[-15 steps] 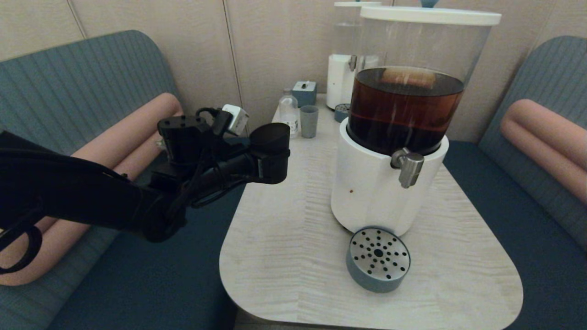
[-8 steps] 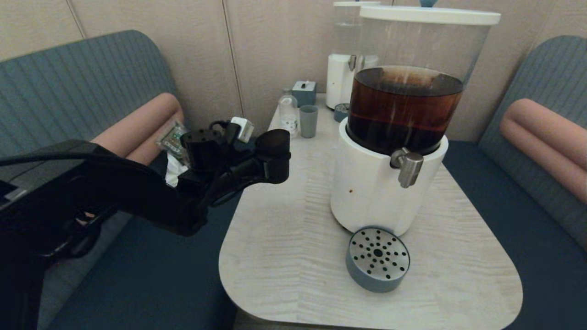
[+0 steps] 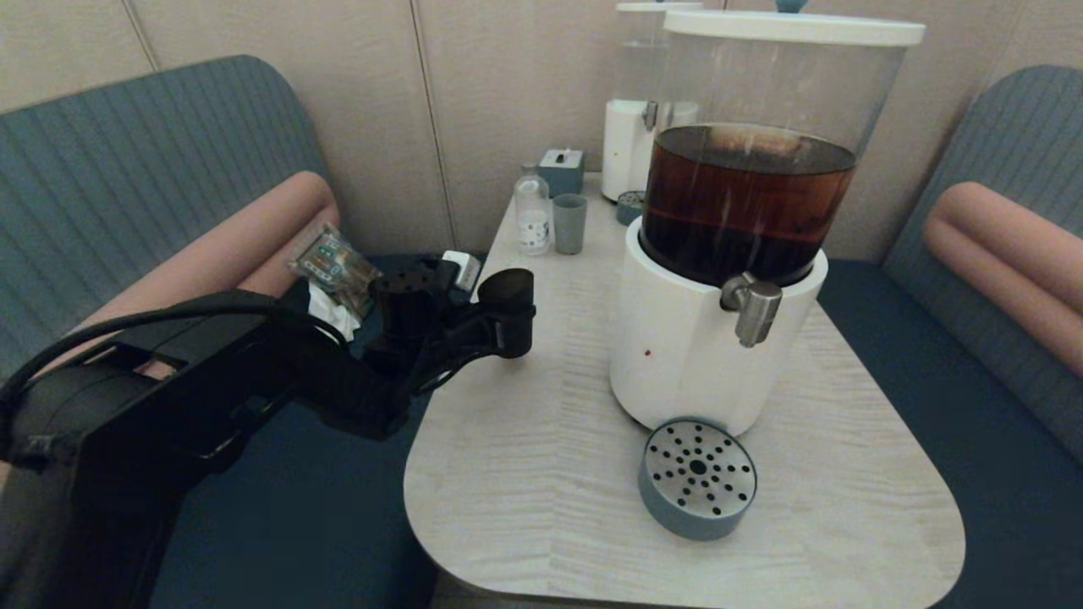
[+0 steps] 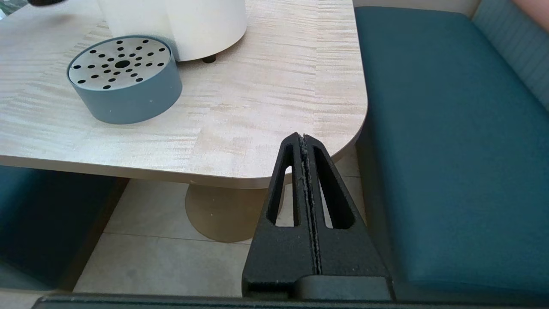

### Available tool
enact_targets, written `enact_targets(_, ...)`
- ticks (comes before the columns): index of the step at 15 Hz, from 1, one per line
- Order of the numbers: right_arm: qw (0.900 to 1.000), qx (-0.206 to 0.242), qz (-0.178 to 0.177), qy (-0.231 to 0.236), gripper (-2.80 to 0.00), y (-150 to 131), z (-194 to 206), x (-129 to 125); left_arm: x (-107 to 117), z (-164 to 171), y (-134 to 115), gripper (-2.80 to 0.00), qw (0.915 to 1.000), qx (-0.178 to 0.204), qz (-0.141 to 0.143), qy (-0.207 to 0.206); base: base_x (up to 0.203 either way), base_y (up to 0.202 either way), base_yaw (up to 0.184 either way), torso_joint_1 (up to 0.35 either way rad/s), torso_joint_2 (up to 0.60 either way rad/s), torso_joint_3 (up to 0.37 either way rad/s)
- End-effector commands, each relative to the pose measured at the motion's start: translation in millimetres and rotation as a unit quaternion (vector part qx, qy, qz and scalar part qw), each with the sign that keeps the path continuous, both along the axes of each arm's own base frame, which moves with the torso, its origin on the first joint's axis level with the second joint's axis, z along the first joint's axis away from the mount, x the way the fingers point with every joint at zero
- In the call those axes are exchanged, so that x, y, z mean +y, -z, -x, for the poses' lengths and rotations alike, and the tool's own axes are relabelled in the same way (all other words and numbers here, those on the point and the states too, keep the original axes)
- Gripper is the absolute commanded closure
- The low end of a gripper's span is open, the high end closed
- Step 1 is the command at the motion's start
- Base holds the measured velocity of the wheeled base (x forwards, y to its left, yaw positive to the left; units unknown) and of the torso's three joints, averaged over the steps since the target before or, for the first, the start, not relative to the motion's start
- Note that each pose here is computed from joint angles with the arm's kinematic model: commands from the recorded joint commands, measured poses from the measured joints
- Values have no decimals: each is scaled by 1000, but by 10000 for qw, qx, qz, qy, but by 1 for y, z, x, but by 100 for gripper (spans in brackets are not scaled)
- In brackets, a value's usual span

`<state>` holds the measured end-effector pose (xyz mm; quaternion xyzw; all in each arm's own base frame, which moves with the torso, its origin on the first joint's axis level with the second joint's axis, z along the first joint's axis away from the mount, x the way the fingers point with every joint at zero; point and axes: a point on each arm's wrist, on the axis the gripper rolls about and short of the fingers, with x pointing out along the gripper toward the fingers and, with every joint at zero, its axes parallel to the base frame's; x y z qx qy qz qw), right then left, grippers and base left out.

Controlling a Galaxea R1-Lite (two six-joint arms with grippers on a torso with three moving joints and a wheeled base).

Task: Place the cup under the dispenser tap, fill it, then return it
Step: Place the cup next to the water dispenser

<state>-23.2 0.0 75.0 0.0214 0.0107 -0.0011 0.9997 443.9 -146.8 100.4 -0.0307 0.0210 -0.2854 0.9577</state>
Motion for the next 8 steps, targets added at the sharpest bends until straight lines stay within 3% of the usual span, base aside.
enact_targets(1, 10000, 8, -1, -1, 0, 0, 0, 0, -1, -5, 16, 0, 9999, 116, -37, -1, 0, 0, 0, 0, 0, 0)
enact_targets(8, 10000, 8, -1, -1, 0, 0, 0, 0, -3, -13, 33, 0, 9997, 234, -42, -10, 0, 0, 0, 0, 0, 0)
